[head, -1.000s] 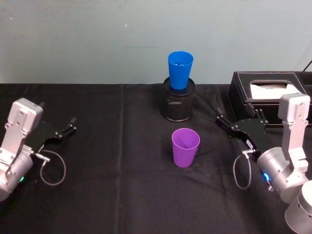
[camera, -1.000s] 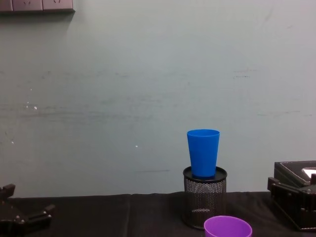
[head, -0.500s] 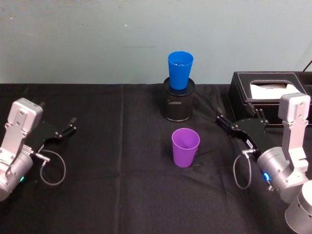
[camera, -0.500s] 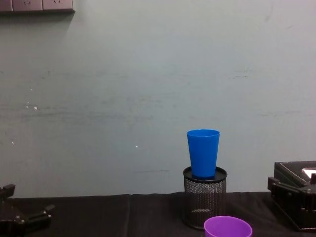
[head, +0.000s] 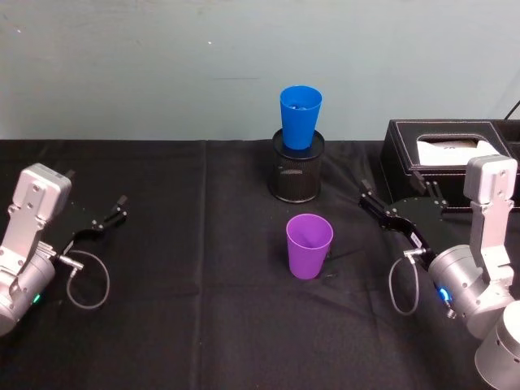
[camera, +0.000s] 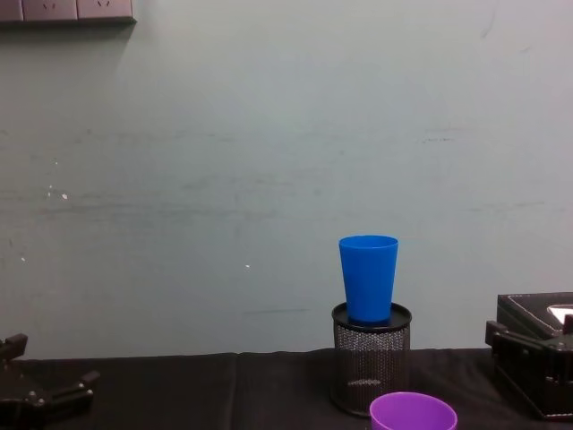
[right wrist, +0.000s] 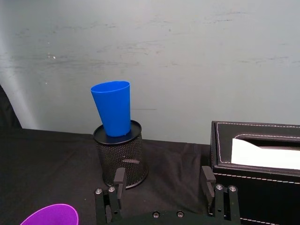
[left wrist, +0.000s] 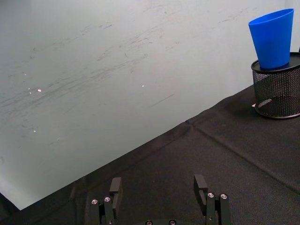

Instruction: Pick up one cup with a gripper and tap it against the other cup.

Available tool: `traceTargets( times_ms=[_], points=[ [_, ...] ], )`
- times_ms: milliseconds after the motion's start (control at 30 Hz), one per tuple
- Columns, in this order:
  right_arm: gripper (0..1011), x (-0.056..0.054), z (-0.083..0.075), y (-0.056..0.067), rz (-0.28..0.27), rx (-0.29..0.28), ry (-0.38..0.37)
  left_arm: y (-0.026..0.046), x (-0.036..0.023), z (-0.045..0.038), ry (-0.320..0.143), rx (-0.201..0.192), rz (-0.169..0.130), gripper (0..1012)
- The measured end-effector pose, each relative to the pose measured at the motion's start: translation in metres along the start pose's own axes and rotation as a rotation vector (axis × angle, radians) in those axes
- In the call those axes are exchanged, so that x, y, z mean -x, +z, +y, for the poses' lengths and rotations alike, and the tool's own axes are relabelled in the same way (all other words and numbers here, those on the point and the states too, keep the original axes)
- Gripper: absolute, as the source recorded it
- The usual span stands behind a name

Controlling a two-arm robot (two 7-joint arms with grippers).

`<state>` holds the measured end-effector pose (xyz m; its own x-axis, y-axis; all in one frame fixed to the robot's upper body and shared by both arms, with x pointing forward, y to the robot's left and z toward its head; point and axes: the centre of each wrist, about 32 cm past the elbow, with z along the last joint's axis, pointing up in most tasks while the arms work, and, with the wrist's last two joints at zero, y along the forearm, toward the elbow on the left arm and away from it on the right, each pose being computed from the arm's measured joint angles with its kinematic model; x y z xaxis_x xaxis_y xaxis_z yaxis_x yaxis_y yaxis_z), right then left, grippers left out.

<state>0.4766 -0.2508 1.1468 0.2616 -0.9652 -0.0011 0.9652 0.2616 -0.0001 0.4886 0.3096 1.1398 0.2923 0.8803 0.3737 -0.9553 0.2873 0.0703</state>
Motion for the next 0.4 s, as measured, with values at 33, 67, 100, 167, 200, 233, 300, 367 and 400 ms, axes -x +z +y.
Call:
traceTargets(
  times_ms=[33,67,100,167,200,233,300,367,400],
  points=[
    [1004,0.0000,0.0000,0.0000,0.000,0.000,0.000,0.0000,0.0000,0.0000,0.000,0.000,0.000,1000],
    [1004,0.0000,0.0000,0.0000,0.000,0.000,0.000,0.0000,0.0000,0.0000,0.000,0.000,0.000,1000],
    [1004,0.0000,0.0000,0.0000,0.000,0.000,0.000,0.0000,0.0000,0.0000,0.000,0.000,0.000,1000],
    [1004,0.0000,0.0000,0.0000,0.000,0.000,0.000,0.0000,0.0000,0.0000,0.000,0.000,0.000,1000],
    [1004,0.0000,0.0000,0.0000,0.000,0.000,0.000,0.0000,0.0000,0.0000,0.000,0.000,0.000,1000],
    [1004,0.0000,0.0000,0.0000,0.000,0.000,0.000,0.0000,0.0000,0.0000,0.000,0.000,0.000,1000],
    [1004,0.0000,0.0000,0.0000,0.000,0.000,0.000,0.0000,0.0000,0.0000,0.000,0.000,0.000,1000],
    [1004,0.0000,0.0000,0.0000,0.000,0.000,0.000,0.0000,0.0000,0.0000,0.000,0.000,0.000,1000],
    [1004,0.0000,0.0000,0.0000,0.000,0.000,0.000,0.0000,0.0000,0.0000,0.000,0.000,0.000,1000]
  ],
)
